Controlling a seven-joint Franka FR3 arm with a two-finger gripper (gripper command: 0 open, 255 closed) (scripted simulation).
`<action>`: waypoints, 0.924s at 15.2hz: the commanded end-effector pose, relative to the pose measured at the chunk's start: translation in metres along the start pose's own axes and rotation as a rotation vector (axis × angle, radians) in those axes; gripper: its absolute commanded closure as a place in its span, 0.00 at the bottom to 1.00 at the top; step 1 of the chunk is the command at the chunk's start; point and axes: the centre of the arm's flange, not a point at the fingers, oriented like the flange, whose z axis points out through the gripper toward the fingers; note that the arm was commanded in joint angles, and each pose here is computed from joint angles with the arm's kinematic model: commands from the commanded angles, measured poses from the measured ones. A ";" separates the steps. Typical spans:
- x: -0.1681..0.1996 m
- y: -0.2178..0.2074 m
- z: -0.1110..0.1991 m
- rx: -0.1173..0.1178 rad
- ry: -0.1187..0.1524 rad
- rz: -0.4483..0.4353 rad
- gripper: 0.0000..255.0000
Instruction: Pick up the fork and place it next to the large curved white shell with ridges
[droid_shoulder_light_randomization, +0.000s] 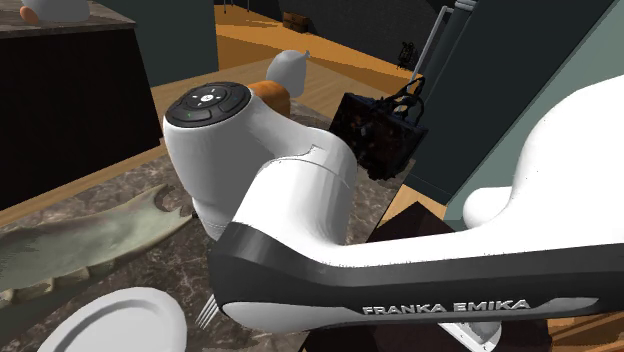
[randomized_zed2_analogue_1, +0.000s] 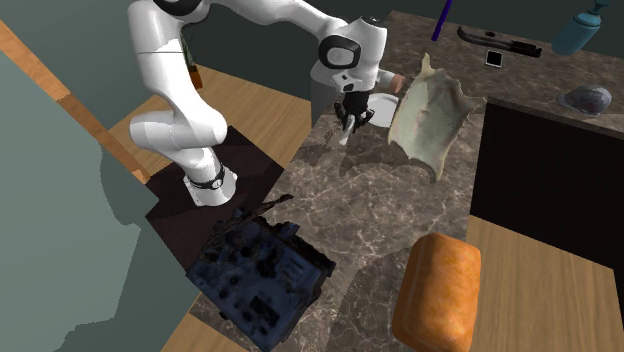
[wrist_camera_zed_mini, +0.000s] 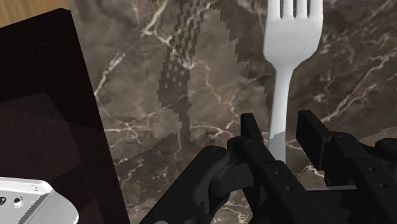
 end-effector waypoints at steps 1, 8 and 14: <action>-0.003 0.001 0.010 0.000 0.000 0.000 1.00; -0.006 0.001 0.034 0.000 0.000 0.000 1.00; -0.006 0.001 0.034 0.000 0.000 0.000 0.00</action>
